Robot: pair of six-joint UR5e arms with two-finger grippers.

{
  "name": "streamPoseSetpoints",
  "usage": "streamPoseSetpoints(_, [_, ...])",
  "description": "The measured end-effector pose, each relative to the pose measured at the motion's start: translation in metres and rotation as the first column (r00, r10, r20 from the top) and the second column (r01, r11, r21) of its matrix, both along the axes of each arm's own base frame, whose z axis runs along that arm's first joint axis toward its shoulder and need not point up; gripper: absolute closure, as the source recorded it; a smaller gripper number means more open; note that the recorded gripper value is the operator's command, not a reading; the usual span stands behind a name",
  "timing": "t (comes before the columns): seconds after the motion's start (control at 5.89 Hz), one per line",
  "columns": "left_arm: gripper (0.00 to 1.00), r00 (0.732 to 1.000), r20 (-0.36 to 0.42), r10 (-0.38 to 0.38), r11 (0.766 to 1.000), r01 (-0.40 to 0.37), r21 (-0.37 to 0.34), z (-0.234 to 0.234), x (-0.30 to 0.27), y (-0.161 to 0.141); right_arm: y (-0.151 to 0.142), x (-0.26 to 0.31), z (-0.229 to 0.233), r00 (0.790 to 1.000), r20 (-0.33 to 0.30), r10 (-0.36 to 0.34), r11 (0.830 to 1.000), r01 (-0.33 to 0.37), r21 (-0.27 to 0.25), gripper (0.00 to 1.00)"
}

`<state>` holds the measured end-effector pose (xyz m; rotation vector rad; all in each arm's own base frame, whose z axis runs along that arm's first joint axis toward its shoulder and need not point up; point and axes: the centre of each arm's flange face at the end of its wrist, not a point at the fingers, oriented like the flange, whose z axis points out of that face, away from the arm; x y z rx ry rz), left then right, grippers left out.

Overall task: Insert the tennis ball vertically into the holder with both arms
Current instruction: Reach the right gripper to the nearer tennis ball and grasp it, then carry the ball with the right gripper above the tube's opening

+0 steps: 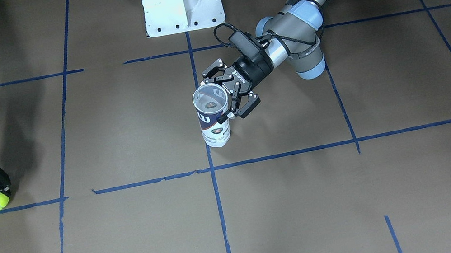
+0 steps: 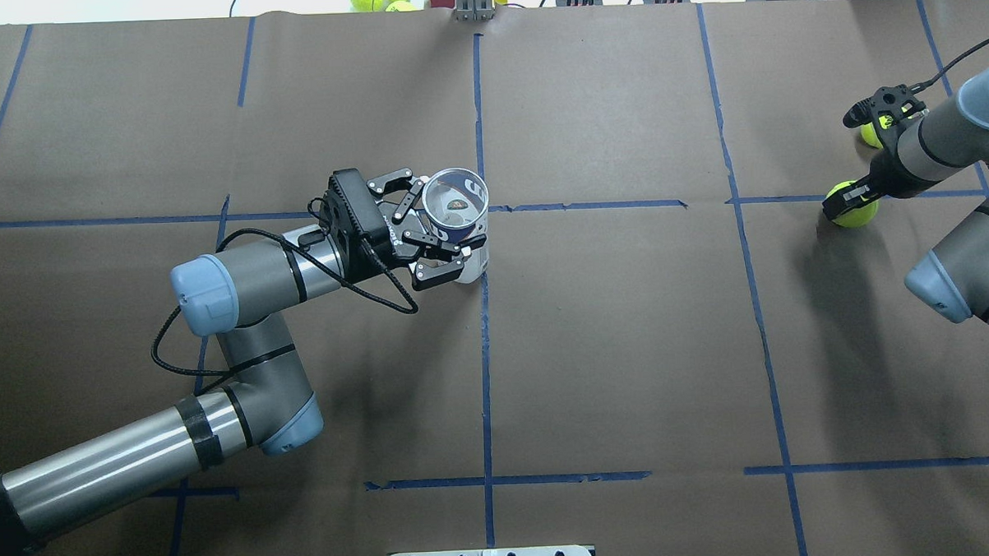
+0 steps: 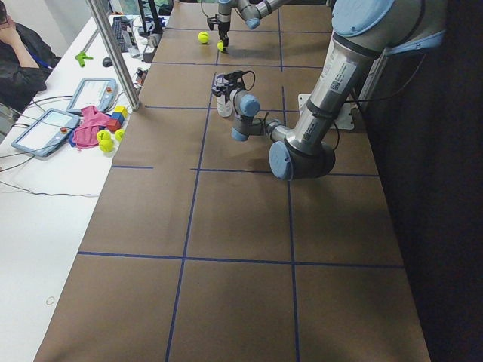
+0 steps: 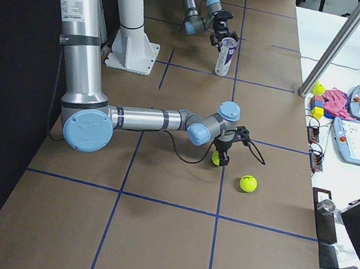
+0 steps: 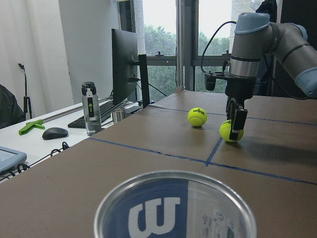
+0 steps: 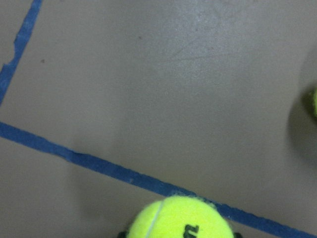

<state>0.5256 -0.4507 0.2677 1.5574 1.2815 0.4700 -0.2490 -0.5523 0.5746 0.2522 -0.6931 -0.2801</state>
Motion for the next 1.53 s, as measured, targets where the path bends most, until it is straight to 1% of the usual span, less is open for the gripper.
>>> streamPoseSetpoints(0.34, [0.11,1.0,0.001,0.0,1.0,0.0,-0.001,0.001,0.0,0.0,0.002,-0.002,-0.03,0.999,0.035,0.005,1.0,-0.006,0.022,0.69])
streamPoseSetpoints(0.51, [0.11,1.0,0.001,0.001,1.0,-0.001,-0.001,0.001,0.0,0.0,0.002,-0.009,-0.055,0.997,0.07,0.03,0.999,-0.031,0.015,0.69])
streamPoseSetpoints(0.68, [0.11,1.0,0.001,0.002,1.0,-0.002,-0.001,0.001,0.001,0.001,0.001,-0.028,-0.089,0.99,0.12,0.071,0.997,-0.069,-0.015,0.69])
streamPoseSetpoints(0.85, [0.11,1.0,0.001,0.004,1.0,-0.004,-0.001,0.001,0.002,0.002,0.001,-0.058,-0.132,0.981,0.16,0.108,0.993,-0.099,-0.066,0.69])
streamPoseSetpoints(1.02, [0.11,1.0,0.002,0.005,1.0,-0.005,-0.001,0.001,0.002,0.003,0.007,-0.085,-0.185,0.975,0.175,0.137,0.986,-0.116,-0.122,0.68])
streamPoseSetpoints(1.19, [0.11,1.0,0.002,0.006,1.0,-0.006,-0.001,0.001,0.003,0.003,0.021,-0.1,-0.242,0.971,0.177,0.159,0.977,-0.128,-0.173,0.69])
streamPoseSetpoints(1.36, [0.11,1.0,0.002,0.006,1.0,-0.006,-0.001,0.001,0.003,0.003,0.036,-0.111,-0.295,0.966,0.183,0.181,0.967,-0.14,-0.214,0.69])
streamPoseSetpoints(1.53, [0.11,1.0,0.002,0.006,1.0,-0.006,-0.001,0.001,0.003,0.003,0.048,-0.125,-0.345,0.957,0.197,0.211,0.954,-0.159,-0.253,0.69])
